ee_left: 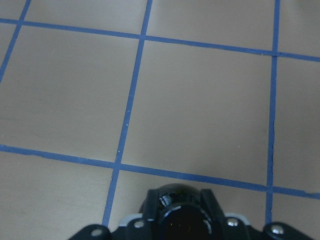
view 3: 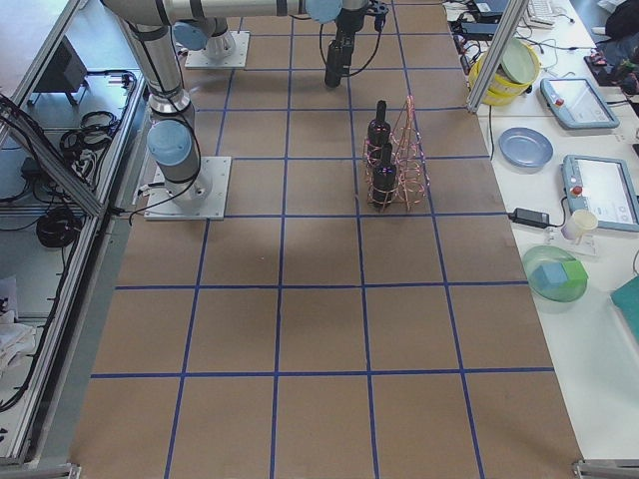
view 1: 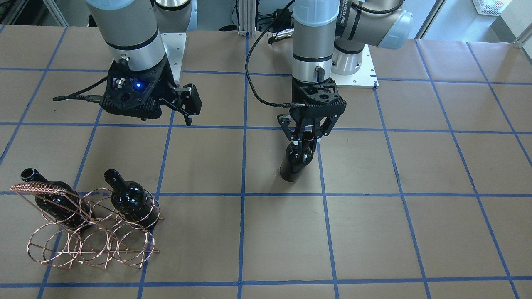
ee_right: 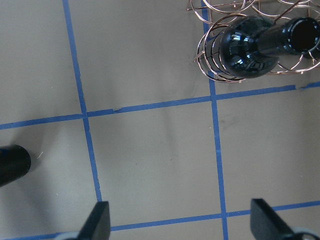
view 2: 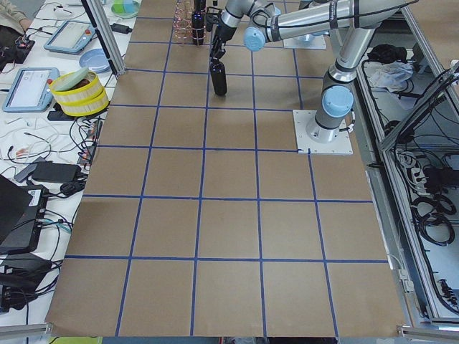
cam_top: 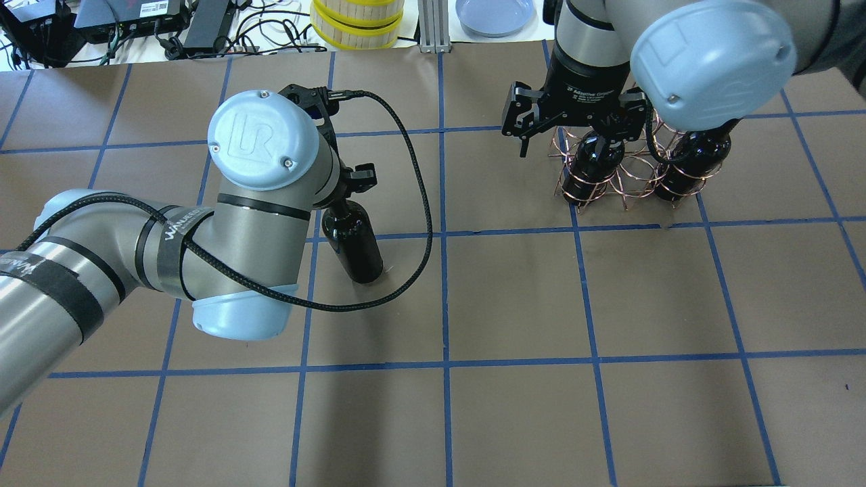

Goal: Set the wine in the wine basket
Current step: 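Set the bottle upright with the left gripper while the right gripper hovers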

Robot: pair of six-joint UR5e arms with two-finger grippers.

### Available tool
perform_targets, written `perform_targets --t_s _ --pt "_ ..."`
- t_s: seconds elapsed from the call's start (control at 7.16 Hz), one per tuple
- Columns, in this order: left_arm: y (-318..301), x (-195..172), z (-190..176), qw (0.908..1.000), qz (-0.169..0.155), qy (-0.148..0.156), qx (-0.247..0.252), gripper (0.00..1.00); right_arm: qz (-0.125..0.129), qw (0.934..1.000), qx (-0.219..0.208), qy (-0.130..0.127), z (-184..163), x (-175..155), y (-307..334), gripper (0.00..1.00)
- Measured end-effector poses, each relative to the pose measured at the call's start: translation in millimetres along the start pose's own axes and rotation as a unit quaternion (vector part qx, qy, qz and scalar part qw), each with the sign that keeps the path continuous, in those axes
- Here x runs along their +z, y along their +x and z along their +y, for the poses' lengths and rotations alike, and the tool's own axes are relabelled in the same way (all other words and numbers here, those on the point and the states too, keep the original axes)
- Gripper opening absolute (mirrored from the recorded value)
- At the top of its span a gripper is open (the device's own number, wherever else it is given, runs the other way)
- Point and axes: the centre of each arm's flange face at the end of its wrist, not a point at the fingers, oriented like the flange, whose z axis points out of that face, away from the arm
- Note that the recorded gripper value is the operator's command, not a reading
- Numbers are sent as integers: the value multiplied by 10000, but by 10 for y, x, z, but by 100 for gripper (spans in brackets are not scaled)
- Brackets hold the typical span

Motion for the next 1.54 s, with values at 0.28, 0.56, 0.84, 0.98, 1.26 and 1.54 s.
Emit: perform_targets --t_s 0.28,0.56,0.84,0.98,1.26,1.54 --pt "4 28 4 10000 -11 -25 -10 6 2 10000 0 -1 0 1 0 100" --pt "9 53 2 10000 -17 -41 -9 10 2 10000 0 -1 0 1 0 100" --pt "4 61 0 10000 -52 -34 -8 22 -1 10000 0 -1 1 0 0 100" --pt "-5 66 -3 9999 -101 -18 -17 25 -1 10000 0 3 2 -4 1 100" --pt "-10 67 -7 9999 -127 -3 -54 25 -2 10000 -1 -3 5 1 -1 100" --pt "-7 68 -8 9998 -117 -1 -172 25 -1 10000 -6 -4 8 2 -5 100"
